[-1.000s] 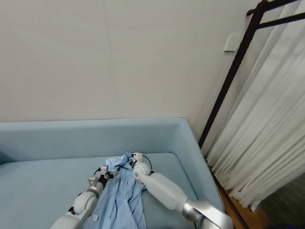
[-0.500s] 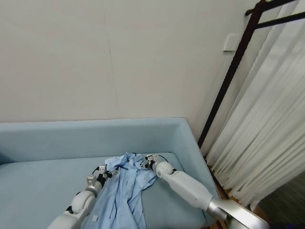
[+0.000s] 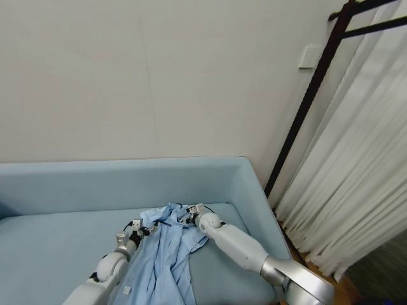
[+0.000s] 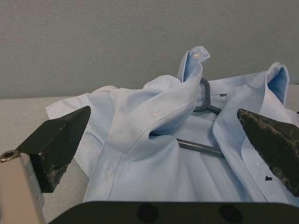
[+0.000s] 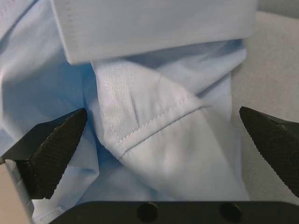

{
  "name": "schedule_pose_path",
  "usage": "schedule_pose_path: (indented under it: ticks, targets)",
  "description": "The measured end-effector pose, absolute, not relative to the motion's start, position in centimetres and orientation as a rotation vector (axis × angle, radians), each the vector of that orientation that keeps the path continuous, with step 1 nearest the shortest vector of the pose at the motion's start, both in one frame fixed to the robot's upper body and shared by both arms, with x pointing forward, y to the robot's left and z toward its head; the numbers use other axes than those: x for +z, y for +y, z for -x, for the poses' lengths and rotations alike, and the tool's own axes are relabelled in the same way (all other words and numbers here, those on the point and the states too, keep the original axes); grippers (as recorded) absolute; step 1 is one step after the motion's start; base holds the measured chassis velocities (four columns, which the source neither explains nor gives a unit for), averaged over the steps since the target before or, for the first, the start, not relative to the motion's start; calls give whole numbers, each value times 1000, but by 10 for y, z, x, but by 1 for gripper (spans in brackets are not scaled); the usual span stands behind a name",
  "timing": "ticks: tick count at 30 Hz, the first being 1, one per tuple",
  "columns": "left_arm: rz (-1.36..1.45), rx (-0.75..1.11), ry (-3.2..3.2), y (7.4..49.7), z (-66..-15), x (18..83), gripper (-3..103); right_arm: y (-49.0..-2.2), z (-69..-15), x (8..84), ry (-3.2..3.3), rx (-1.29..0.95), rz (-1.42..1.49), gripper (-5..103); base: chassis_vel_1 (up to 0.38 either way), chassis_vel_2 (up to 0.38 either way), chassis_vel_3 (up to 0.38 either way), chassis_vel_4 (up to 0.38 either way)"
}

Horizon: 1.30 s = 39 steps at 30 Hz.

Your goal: Pick up the clothes from the sofa and hang them on the clothes hanger.

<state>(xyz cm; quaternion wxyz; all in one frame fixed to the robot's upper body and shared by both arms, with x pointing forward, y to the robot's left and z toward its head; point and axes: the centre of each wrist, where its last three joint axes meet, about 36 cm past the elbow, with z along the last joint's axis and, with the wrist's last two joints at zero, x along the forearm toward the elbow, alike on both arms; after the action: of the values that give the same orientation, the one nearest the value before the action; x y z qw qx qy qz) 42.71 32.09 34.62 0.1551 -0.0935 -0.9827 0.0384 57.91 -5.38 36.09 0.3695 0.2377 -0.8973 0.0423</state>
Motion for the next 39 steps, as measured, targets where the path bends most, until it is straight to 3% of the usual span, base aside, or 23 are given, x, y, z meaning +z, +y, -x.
schedule_pose_path:
  ticks: [22, 36, 39]
  targets:
    - [335, 126, -2833, 319, -425, 345, 100, -77, -608, 338, -2364, 433, -474, 100, 0, 0, 0, 0]
    - [334, 127, -2835, 321, -428, 343, 100, -51, -593, 345, -2288, 233, -531, 100, 0, 0, 0, 0]
    - [337, 129, -2835, 322, -428, 341, 100, -52, -595, 339, -2288, 241, -524, 86, 0, 0, 0, 0]
